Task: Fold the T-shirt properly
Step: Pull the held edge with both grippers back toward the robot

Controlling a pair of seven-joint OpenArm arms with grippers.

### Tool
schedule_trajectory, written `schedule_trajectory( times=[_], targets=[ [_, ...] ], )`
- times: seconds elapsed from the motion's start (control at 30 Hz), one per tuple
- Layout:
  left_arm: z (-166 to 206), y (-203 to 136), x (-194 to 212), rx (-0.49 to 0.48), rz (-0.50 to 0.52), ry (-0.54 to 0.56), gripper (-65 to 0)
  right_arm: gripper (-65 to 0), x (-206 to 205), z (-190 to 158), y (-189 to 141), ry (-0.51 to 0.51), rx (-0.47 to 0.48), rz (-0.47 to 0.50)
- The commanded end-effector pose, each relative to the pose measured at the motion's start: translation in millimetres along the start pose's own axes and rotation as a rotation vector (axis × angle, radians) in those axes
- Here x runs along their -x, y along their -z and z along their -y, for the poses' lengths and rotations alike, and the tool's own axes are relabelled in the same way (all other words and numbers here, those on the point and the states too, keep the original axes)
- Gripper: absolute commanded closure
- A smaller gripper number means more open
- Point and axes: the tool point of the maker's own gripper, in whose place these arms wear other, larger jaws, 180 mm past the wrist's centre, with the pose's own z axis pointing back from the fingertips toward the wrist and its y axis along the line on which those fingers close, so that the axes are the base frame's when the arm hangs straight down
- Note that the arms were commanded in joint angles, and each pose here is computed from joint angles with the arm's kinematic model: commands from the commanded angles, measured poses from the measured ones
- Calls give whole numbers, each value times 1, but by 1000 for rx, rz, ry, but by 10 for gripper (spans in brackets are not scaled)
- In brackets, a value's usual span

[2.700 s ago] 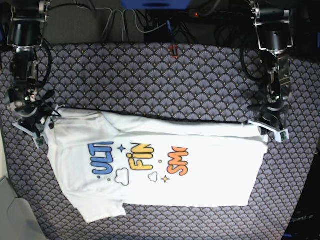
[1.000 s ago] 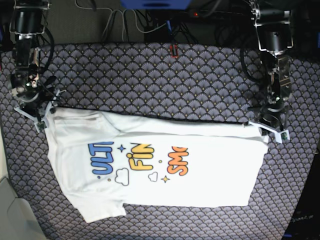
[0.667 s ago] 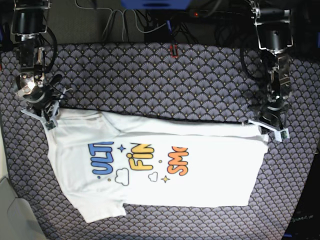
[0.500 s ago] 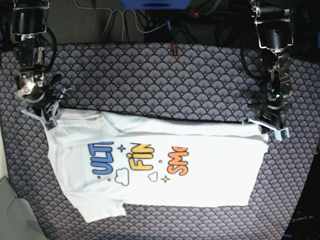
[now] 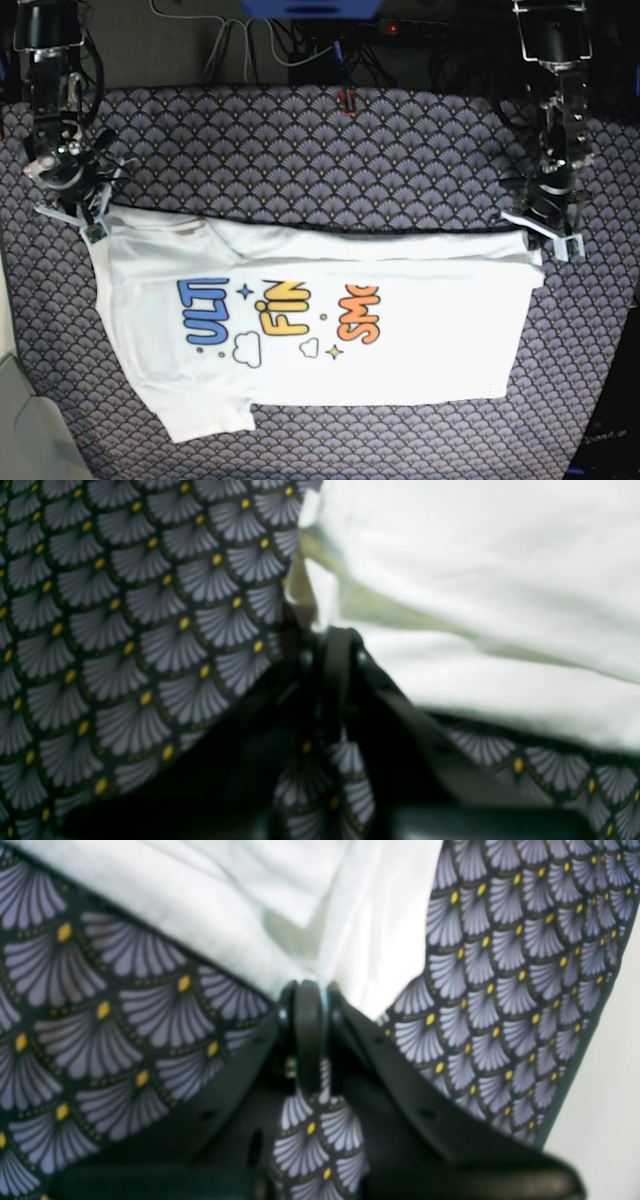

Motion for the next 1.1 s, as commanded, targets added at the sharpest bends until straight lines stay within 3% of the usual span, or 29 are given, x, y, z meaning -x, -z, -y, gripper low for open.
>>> schedule_trajectory(
  times=[0.0, 0.2, 0.37, 0.63, 0.9, 1.07],
  targets=[
    [-4, -3, -18, -5, 56, 13, -3, 0, -2, 12, -5, -17, 27, 13],
    [-15, -21, -20, -25, 79, 15, -3, 0, 3, -2, -16, -124, -68, 6],
    [-34, -35, -24, -67, 101, 9, -3, 0, 18, 8, -26, -100, -42, -10],
    [-34, -54, -14, -59, 91, 45, -3, 0, 16, -8, -51, -123, -41, 27],
    [-35, -70, 9, -57, 43, 59, -3, 0, 21, -10, -76, 6, 26, 61],
    [-38, -76, 22, -61, 13, 63, -3, 0, 25, -20, -83, 20, 18, 58]
  ],
)
